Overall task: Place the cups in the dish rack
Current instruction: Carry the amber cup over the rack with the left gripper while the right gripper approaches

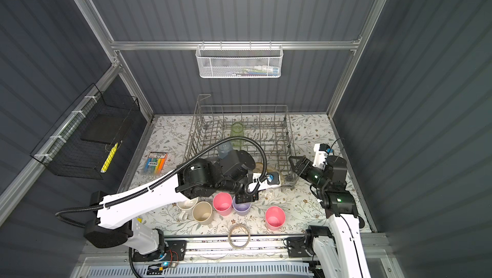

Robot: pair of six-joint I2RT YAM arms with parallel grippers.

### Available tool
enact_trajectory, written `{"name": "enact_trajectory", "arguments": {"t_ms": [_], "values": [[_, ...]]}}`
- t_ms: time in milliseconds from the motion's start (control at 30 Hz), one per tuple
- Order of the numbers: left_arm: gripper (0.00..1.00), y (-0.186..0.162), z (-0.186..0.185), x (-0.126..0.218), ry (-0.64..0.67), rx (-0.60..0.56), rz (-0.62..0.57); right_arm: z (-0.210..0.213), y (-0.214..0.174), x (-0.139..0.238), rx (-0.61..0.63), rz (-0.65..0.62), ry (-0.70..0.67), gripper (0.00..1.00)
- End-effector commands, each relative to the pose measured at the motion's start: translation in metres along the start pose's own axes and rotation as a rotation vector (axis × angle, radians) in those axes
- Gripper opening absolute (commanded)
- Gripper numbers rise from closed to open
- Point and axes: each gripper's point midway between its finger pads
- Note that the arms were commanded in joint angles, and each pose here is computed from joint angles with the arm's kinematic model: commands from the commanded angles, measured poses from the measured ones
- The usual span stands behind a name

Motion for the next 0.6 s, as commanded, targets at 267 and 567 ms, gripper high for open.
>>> {"name": "enact_trajectory", "arguments": {"t_ms": [267, 567], "values": [[0.00, 0.023, 0.055, 0.038, 0.044, 0.176, -0.367, 0.048, 0.010, 0.014, 0.035, -0.037, 0.212, 0.68], [0.00, 0.011, 0.085, 0.042, -0.043, 0.284, -0.509, 0.075, 0.009, 0.015, 0.030, 0.005, 0.375, 0.77]]}}
Point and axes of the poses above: each gripper's point midway between its finger pads, its own x axis back along the fingers, its own z axis along the line the jaws close on, y = z × x, and after that the axes turned 6 degrees about -x, right-handed
